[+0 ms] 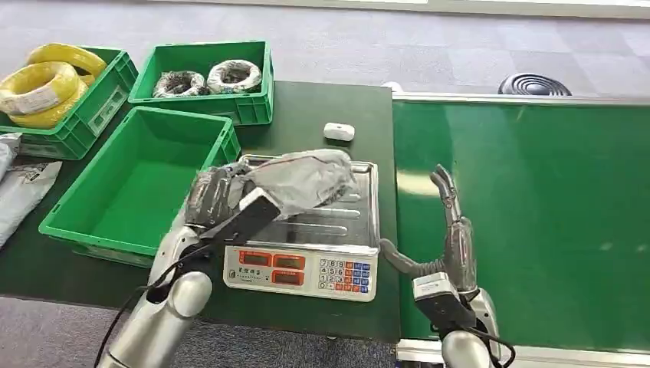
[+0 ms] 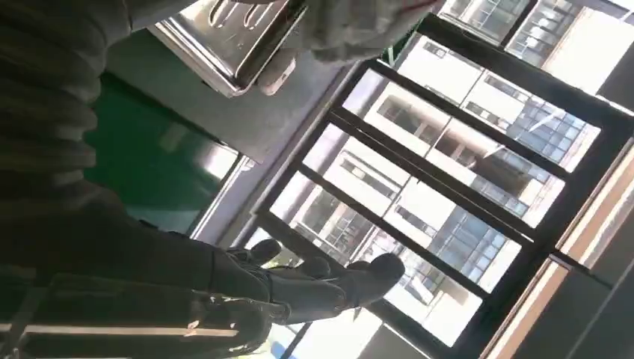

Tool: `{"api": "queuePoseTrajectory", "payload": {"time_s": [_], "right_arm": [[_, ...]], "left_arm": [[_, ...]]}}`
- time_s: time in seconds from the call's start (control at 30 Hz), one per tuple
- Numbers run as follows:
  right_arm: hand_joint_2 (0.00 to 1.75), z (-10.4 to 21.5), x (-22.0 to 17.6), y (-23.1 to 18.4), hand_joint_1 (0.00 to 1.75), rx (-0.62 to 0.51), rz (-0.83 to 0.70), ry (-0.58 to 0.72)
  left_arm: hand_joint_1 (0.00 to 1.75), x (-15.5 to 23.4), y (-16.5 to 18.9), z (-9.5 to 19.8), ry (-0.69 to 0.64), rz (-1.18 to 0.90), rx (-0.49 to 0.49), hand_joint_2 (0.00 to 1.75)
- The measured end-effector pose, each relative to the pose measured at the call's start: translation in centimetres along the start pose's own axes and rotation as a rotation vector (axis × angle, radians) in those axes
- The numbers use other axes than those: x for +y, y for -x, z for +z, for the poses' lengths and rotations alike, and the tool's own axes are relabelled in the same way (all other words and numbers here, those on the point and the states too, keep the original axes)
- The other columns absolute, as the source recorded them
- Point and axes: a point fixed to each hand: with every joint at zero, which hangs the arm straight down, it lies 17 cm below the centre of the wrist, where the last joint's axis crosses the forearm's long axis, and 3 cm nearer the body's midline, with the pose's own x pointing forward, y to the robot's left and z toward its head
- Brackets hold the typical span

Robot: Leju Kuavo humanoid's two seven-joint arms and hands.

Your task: Moved the parcel from conveyor to table for the left to box.

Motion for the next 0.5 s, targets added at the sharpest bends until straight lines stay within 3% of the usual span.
{"api": "queuePoseTrajectory", "payload": {"time_s": [0.17,0.3,0.33,0.37,0.4,0.43,0.47,0.5], "right_arm": [[1.75,1.7,-0.4,0.2,0.00,0.026,0.010,0.016],[1.75,2.2,-0.6,0.4,0.00,0.038,0.013,0.025],[1.75,2.3,-0.6,0.4,0.00,0.041,0.014,0.026],[1.75,2.3,-0.7,0.5,0.00,0.043,0.013,0.026],[1.75,2.3,-0.7,0.6,0.00,0.044,0.011,0.026],[1.75,2.3,-0.8,0.6,0.00,0.045,0.010,0.026],[1.75,2.4,-0.8,0.7,0.00,0.046,0.009,0.026],[1.75,2.4,-0.9,0.7,0.00,0.047,0.009,0.026]], "left_arm": [[1.75,9.1,0.6,-0.9,-0.259,0.003,0.011,1.75],[1.75,13.3,3.5,-1.1,-0.365,-0.007,0.069,1.75],[0.58,14.1,4.6,-1.1,-0.383,-0.007,0.095,1.75],[0.38,14.7,6.2,-1.1,-0.393,0.004,0.131,1.75],[0.38,15.0,7.4,-1.0,-0.397,0.013,0.156,1.75],[0.49,15.3,8.8,-0.8,-0.404,0.015,0.187,1.75],[0.16,15.5,10.1,-0.6,-0.413,0.006,0.214,1.75],[0.00,15.8,11.3,-0.3,-0.421,-0.001,0.241,1.75]]}}
